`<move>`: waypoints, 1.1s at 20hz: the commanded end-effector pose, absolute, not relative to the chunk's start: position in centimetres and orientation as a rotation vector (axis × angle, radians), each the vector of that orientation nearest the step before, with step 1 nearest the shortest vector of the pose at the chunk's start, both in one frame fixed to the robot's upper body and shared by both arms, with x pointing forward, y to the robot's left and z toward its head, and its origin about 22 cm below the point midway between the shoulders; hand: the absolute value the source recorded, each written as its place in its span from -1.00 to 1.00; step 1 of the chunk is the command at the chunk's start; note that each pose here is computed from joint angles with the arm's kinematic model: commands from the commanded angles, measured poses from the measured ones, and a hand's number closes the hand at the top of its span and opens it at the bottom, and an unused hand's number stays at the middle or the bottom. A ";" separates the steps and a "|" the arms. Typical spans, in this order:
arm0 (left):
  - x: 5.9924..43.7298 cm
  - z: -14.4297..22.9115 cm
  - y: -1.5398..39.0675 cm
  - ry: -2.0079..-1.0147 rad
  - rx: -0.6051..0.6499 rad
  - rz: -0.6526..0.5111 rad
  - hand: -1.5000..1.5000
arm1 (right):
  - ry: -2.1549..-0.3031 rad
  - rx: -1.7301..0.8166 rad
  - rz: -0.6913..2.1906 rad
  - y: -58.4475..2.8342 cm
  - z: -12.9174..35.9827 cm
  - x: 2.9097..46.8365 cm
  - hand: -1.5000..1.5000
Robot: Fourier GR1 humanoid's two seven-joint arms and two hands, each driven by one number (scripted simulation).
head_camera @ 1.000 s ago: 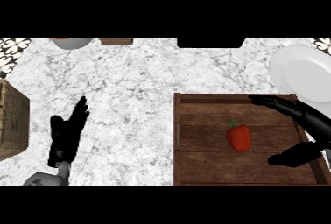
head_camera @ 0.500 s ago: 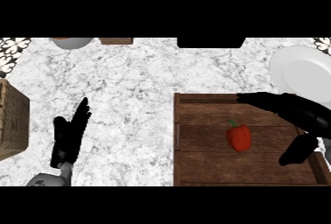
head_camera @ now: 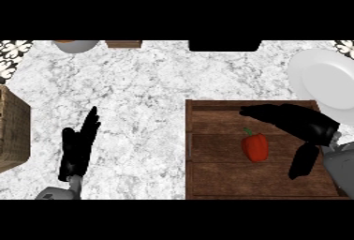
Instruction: Pick the bell pepper from the tray and place it in the plate
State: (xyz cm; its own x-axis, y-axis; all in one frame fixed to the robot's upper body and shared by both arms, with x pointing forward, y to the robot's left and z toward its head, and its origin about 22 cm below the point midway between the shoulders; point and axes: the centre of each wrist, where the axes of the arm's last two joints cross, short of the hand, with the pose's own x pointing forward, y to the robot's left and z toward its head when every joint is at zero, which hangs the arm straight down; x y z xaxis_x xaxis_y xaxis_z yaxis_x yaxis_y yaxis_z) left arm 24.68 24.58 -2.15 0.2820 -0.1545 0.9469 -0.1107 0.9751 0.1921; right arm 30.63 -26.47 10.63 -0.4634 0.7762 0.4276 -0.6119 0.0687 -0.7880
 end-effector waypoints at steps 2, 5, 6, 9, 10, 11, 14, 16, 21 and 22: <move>26.0 -1.4 25.2 -1.271 0.262 -0.049 0.00 | -1.237 -0.178 1.659 -26.7 9.7 31.4 -1.00; 23.5 -0.4 24.3 -1.291 0.241 -0.016 0.00 | -1.218 -0.177 1.664 -26.3 9.0 31.2 -1.00; 25.4 -0.7 27.0 -1.291 0.253 -0.029 0.00 | -1.223 -0.173 1.678 -25.9 8.8 31.0 -1.00; 24.8 -2.1 25.2 -1.315 0.269 -0.029 0.00 | -1.189 -0.181 1.690 -24.2 7.6 32.5 -1.00; 26.4 -1.7 26.9 -1.281 0.245 -0.037 0.00 | -1.204 -0.176 1.670 -25.7 7.8 30.2 -1.00; 24.7 -2.1 25.2 -1.286 0.248 -0.041 0.00 | -1.195 -0.156 1.668 -24.6 7.8 30.8 -1.00; 24.4 -2.4 26.8 -1.291 0.234 -0.043 0.00 | -1.202 -0.146 1.665 -25.2 6.6 32.0 -1.00; 24.6 -1.8 24.7 -1.288 0.252 -0.038 0.00 | -1.201 -0.166 1.682 -24.1 5.8 32.8 -1.00; 26.0 -1.9 25.2 -1.287 0.256 -0.024 0.00 | -1.172 -0.153 1.684 -24.6 5.3 31.1 -1.00; 24.6 -1.8 24.9 -1.284 0.249 -0.038 0.00 | -1.194 -0.165 1.683 -22.6 6.6 33.0 -1.00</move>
State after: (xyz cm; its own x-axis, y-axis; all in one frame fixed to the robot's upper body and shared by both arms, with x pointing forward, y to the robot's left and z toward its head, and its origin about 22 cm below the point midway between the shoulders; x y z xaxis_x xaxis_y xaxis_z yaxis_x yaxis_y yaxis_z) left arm 24.70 25.16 -2.27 0.2846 -0.1601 0.9452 -0.1142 0.9733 0.1993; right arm 31.91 -24.22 6.91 -0.4644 0.7836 0.4126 -0.6481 0.0168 -0.7613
